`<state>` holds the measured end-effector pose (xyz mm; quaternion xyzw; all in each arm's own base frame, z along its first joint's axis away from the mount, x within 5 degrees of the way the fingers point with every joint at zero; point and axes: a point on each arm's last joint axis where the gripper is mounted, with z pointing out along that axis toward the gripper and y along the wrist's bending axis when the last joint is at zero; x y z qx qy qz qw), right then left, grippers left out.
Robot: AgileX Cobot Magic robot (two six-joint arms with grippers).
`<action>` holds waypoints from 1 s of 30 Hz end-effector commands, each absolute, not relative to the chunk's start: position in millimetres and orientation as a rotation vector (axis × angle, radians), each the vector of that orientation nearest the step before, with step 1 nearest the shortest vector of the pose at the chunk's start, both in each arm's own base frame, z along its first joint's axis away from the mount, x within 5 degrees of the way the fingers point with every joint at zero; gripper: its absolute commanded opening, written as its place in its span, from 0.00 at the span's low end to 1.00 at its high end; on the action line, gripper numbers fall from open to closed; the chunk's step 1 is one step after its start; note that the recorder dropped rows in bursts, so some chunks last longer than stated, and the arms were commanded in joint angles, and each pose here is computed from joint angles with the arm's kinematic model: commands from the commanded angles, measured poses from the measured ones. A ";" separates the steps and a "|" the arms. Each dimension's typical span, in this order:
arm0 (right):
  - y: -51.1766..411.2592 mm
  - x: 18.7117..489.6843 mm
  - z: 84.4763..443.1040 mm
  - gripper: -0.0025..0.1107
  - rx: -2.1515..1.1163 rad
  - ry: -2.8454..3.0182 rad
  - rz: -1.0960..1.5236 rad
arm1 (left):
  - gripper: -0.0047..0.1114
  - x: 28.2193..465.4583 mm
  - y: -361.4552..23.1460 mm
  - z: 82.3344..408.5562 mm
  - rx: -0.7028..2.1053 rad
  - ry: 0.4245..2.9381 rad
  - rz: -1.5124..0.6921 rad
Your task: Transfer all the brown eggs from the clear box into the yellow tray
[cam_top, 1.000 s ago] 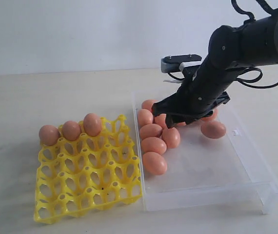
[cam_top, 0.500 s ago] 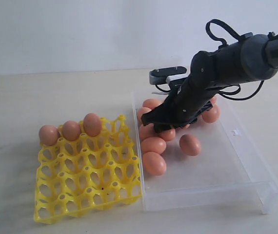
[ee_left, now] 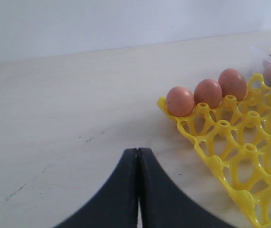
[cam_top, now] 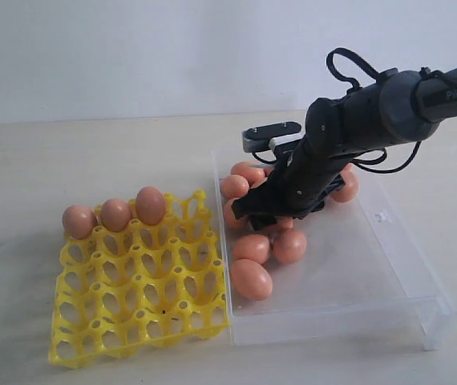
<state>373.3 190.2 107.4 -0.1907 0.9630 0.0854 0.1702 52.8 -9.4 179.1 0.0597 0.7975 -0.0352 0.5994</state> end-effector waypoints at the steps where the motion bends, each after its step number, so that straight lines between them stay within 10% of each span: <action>1: 191.9 369.9 95.5 0.56 -0.540 2.768 0.246 | 0.04 52.6 -9.5 181.6 0.139 1.830 -0.084; 22: 197.9 383.0 120.7 0.55 -0.538 2.668 0.266 | 0.04 52.6 -9.5 181.6 0.137 1.830 -0.086; 27: 197.9 383.0 123.5 0.10 -0.588 2.649 0.257 | 0.04 52.6 -9.5 181.6 0.137 1.830 -0.086; 30: 198.1 383.5 132.9 0.02 -0.606 2.613 0.257 | 0.04 52.6 -9.5 181.6 0.137 1.830 -0.086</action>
